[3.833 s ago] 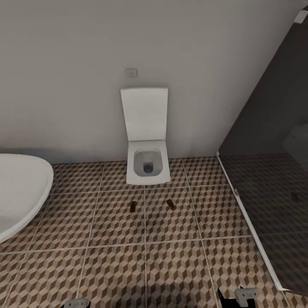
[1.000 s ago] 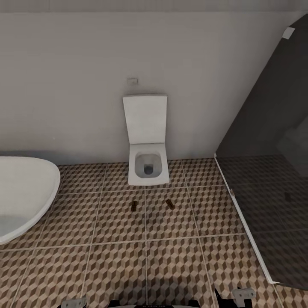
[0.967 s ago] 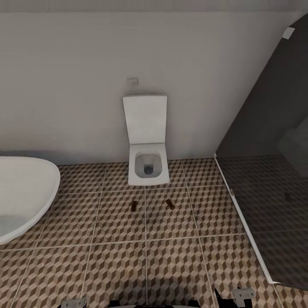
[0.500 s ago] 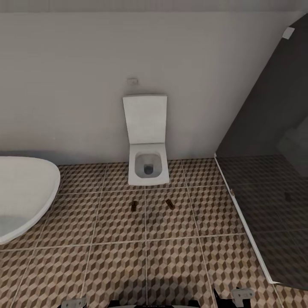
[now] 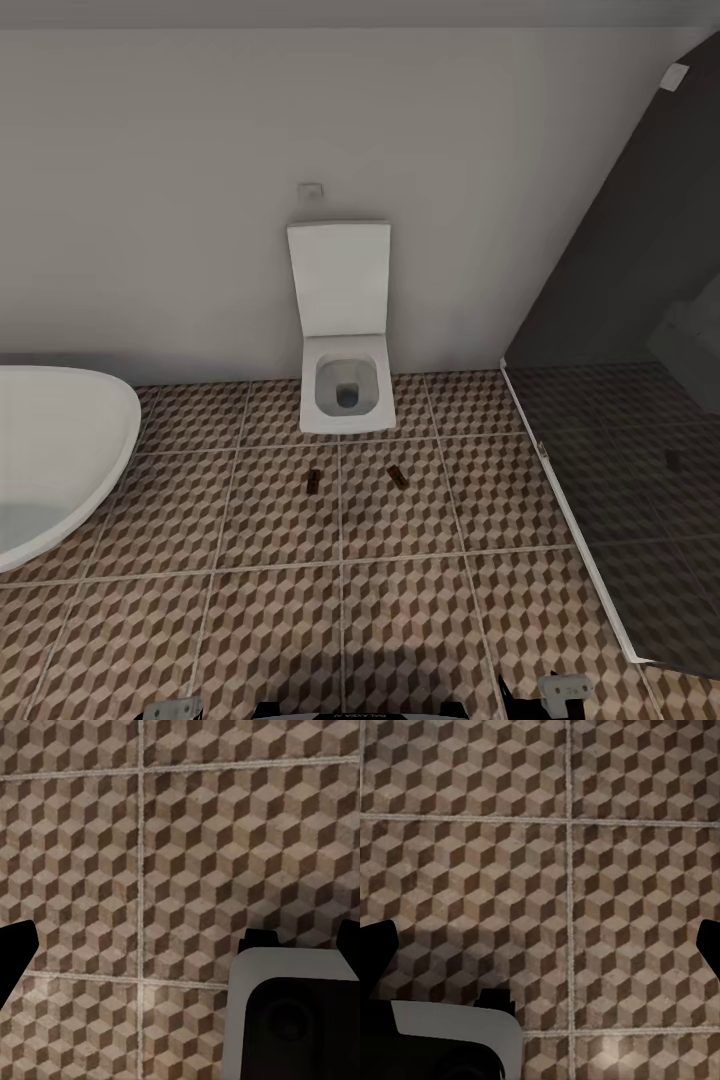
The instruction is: Take the four mousetraps from the cabinet in the bathroom and place them on the bathroom floor. Make sure all four end up on the same floor surface, and ensure that at least two of them are either under or directly next to the same bathroom sink.
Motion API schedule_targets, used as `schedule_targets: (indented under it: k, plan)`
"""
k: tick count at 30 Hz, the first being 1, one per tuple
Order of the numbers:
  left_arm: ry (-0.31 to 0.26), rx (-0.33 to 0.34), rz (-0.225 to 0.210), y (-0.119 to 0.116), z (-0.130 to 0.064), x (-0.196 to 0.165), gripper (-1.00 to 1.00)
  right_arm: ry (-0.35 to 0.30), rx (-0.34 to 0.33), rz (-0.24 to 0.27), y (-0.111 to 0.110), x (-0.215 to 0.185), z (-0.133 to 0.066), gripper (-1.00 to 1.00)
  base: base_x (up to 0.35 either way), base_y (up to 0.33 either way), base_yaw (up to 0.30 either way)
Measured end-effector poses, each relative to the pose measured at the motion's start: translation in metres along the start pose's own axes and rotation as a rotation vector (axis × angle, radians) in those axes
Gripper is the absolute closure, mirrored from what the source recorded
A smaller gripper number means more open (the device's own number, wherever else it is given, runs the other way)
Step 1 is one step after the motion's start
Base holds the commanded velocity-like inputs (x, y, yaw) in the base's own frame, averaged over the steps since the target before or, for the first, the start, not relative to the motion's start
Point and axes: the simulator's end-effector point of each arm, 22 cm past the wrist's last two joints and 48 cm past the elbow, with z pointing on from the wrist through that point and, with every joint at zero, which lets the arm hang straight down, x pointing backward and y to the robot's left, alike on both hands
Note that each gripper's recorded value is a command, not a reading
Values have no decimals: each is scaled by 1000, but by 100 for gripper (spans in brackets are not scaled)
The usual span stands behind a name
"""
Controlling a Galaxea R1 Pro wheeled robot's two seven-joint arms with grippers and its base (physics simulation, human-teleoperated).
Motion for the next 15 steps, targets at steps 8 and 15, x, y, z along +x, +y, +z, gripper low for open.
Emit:
schedule_targets:
  k: [8,15]
  plan:
    - [2,0,0,0,0,0,-100,3,1,1,0,1,0,-100,0,0,0]
    - [6,0,0,0,0,1,-100,2,1,2,1,0,0,-100,0,0,0]
